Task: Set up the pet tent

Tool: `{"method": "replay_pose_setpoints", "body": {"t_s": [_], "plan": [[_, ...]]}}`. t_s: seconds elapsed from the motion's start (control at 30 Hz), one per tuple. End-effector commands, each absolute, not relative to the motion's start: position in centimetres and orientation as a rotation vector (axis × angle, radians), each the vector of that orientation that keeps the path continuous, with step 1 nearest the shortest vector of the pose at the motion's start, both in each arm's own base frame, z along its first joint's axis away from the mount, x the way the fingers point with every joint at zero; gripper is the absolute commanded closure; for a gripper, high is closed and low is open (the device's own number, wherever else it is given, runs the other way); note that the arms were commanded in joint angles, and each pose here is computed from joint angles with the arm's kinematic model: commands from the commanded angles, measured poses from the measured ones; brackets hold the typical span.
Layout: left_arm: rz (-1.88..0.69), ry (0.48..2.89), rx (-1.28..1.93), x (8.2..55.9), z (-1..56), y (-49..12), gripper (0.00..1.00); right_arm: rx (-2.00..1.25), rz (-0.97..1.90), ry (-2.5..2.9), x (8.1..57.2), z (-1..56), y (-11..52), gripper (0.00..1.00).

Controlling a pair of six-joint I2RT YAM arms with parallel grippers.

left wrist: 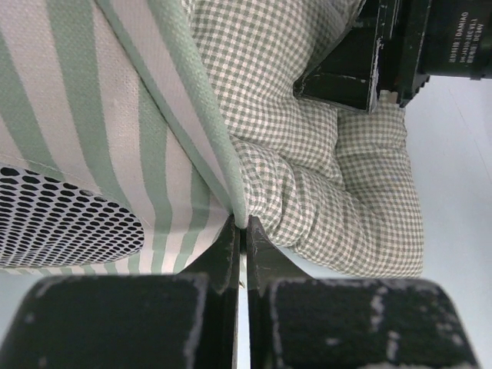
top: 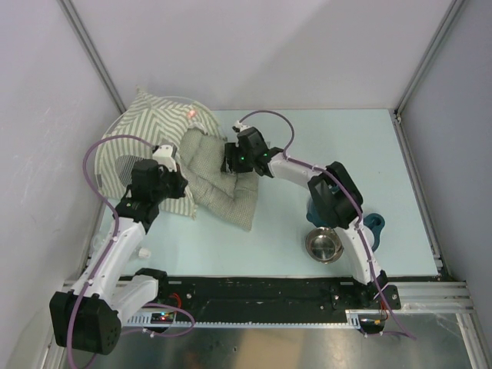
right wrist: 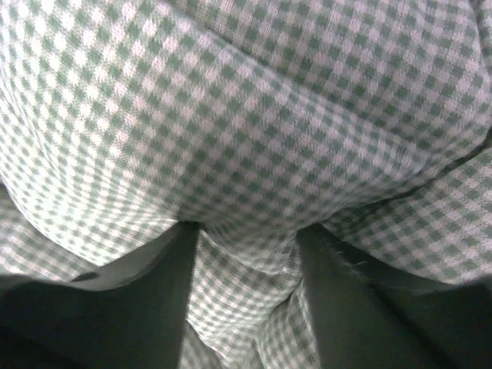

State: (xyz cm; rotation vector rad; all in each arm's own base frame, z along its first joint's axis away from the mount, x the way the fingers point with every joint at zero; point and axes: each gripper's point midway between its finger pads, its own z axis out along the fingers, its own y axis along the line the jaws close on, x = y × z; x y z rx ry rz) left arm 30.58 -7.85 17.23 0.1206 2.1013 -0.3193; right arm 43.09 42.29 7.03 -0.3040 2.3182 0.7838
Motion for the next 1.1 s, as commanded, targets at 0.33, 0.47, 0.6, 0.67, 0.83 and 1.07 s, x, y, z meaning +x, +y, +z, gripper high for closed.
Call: {"method": "replay_pose_setpoints", "body": {"t_s": [0.33, 0.47, 0.6, 0.67, 0.83, 1.07], "plan": [[-0.364, 2.052, 0.183, 31.0, 18.8, -9.0, 1.00, -0.315, 1.092, 2.162, 41.8, 14.3, 46.7, 1.00], [-0.364, 2.054, 0.184, 31.0, 18.7, -9.0, 1.00, -0.302, 1.275, 1.965, 40.4, 21.4, 47.4, 1.00], [-0.370, 2.059, 0.189, 30.9, 18.4, -9.1, 1.00, -0.360, 1.420, 1.806, 39.0, 26.9, 48.4, 1.00], [-0.375, 2.061, 0.195, 30.8, 18.3, -9.2, 1.00, -0.380, 1.462, 1.750, 38.6, 28.5, 49.1, 1.00], [-0.407, 2.067, 0.223, 30.7, 18.1, -9.8, 1.00, -0.289, 1.425, 1.770, 39.9, 27.2, 51.2, 1.00], [-0.430, 2.070, 0.243, 30.4, 17.9, -10.3, 1.00, -0.011, 1.254, 1.839, 43.6, 24.1, 53.4, 1.00]]}}
